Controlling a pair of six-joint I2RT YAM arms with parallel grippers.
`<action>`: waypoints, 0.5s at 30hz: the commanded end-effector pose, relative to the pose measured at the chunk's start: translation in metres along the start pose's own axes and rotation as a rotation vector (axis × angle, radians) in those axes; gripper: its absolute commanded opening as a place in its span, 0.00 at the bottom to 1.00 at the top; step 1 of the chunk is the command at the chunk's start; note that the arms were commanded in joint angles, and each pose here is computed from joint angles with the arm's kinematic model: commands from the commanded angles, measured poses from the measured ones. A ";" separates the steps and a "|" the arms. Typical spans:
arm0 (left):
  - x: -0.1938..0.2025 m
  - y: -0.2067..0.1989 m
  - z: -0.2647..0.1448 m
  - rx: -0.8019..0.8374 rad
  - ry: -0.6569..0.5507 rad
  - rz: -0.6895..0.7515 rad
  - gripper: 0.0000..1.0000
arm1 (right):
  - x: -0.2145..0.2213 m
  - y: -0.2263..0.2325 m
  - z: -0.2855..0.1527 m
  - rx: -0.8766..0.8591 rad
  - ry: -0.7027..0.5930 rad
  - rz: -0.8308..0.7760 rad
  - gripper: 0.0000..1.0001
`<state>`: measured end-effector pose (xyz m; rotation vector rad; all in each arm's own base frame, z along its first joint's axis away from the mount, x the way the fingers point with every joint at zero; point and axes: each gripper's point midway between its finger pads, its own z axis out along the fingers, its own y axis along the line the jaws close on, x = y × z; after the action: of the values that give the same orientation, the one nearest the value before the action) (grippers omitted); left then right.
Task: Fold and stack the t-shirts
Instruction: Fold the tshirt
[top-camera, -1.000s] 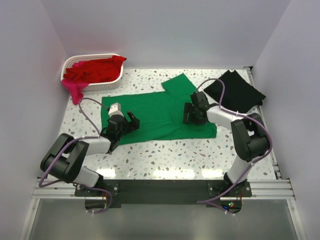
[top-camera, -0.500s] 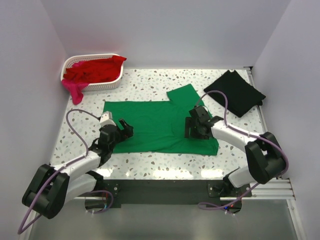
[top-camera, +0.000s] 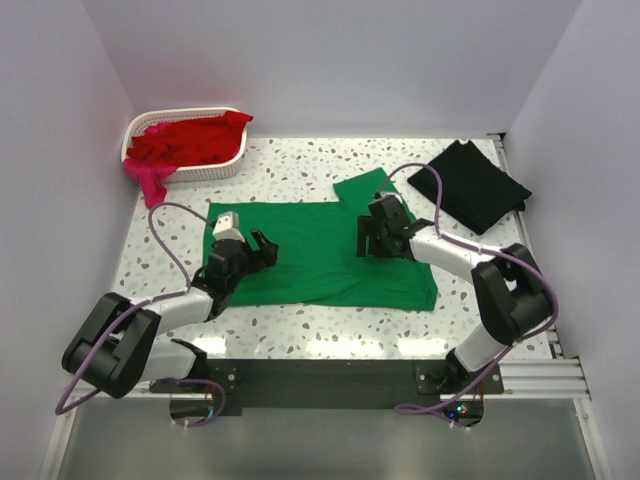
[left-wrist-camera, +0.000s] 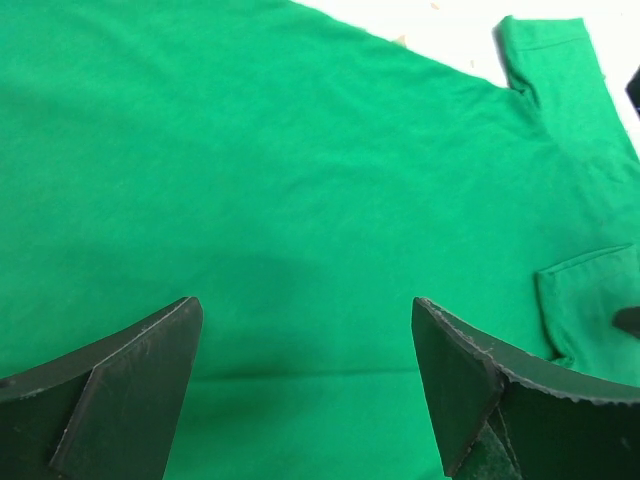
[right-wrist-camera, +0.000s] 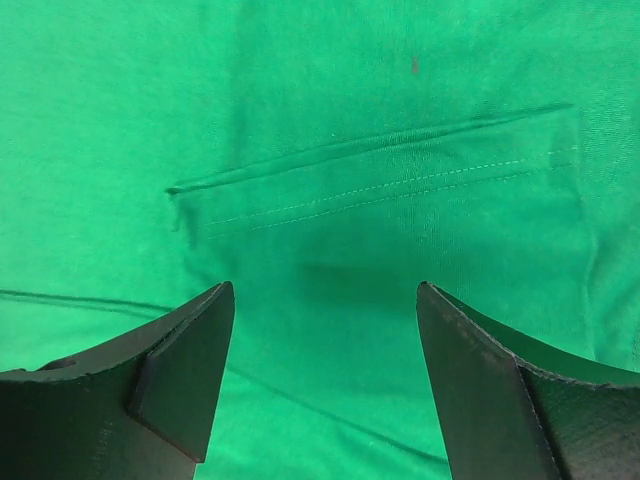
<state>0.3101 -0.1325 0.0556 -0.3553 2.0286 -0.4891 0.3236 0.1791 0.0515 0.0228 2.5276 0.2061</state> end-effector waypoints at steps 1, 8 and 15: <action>-0.032 -0.038 0.010 0.135 -0.101 0.019 0.90 | -0.016 0.008 0.007 -0.019 -0.047 -0.031 0.77; 0.003 -0.001 0.009 0.024 -0.029 -0.004 0.90 | 0.023 -0.003 0.016 -0.011 0.048 -0.011 0.76; 0.027 0.023 -0.006 -0.042 0.016 -0.060 0.89 | 0.071 -0.014 0.011 -0.022 0.145 0.009 0.74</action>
<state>0.3010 -0.1299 0.0337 -0.3786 2.0468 -0.4960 0.3053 0.1767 0.0212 -0.0022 2.5721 0.2278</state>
